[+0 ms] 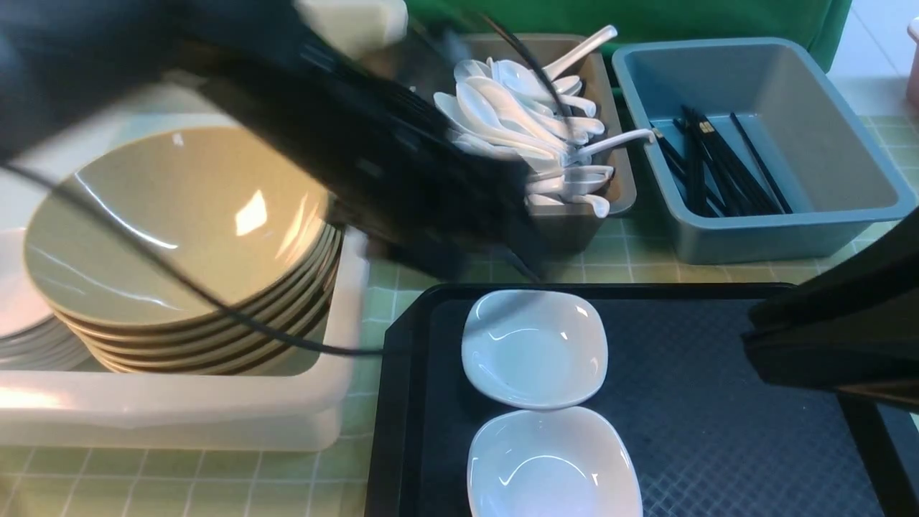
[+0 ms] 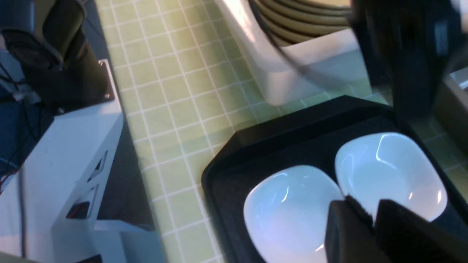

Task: On green table put chopsticks spoon bowls plates into blue grey white boxes.
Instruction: 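Grasp the small white bowl on the black tray by its rim with the left gripper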

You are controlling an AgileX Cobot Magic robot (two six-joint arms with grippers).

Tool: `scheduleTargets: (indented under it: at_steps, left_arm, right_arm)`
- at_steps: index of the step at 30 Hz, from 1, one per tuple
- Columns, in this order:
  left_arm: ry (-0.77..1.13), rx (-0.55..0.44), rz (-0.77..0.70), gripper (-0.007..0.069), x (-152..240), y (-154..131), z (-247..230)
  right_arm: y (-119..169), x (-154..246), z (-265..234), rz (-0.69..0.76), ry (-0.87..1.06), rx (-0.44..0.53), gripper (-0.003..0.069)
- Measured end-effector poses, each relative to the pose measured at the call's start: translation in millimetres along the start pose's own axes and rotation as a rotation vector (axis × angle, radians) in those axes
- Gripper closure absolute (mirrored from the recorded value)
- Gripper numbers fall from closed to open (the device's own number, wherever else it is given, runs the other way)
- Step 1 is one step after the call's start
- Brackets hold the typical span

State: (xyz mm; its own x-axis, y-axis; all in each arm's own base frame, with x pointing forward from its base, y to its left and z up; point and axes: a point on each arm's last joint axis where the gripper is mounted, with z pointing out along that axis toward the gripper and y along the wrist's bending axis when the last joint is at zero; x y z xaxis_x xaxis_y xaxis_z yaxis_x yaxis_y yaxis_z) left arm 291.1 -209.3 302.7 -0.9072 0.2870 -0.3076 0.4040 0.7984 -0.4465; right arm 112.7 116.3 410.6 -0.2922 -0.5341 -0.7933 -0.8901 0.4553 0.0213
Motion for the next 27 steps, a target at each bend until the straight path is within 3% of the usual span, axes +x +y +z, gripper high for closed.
scheduleTargets:
  at_steps: [5,12,18,22,23,24,25,26,27]
  left_arm:
    - [0.116,-0.095,0.026,0.0107,-22,11,58]
    - [0.218,-0.275,0.016,0.0107,-32,43,102]
    - [0.238,-0.315,-0.013,0.0123,-32,55,121]
    - [0.256,-0.275,-0.053,0.0262,-31,61,132]
    - [0.259,-0.263,-0.066,0.0352,-32,63,133]
    - [0.259,-0.262,-0.067,0.0352,-32,64,133]
    - [0.254,-0.252,-0.08,0.0485,-33,67,131]
    - [0.253,-0.253,-0.082,0.0498,-34,68,131]
    - [0.241,-0.233,-0.1,0.0562,-36,72,126]
  right_arm:
    - [0,1,0,0.0,0.008,-0.005,0.0534]
    - [1,1,0,-0.001,0.015,-0.009,0.0529]
    - [1,2,0,-0.001,0.019,-0.01,0.0528]
    - [1,2,0,-0.002,0.02,-0.009,0.0523]
    - [1,2,0,-0.002,0.02,-0.009,0.052]
    - [1,2,0,-0.002,0.02,-0.009,0.052]
    - [1,2,0,-0.002,0.02,-0.009,0.0518]
    - [1,2,0,-0.002,0.02,-0.009,0.0518]
    - [1,2,0,-0.002,0.02,-0.009,0.0517]
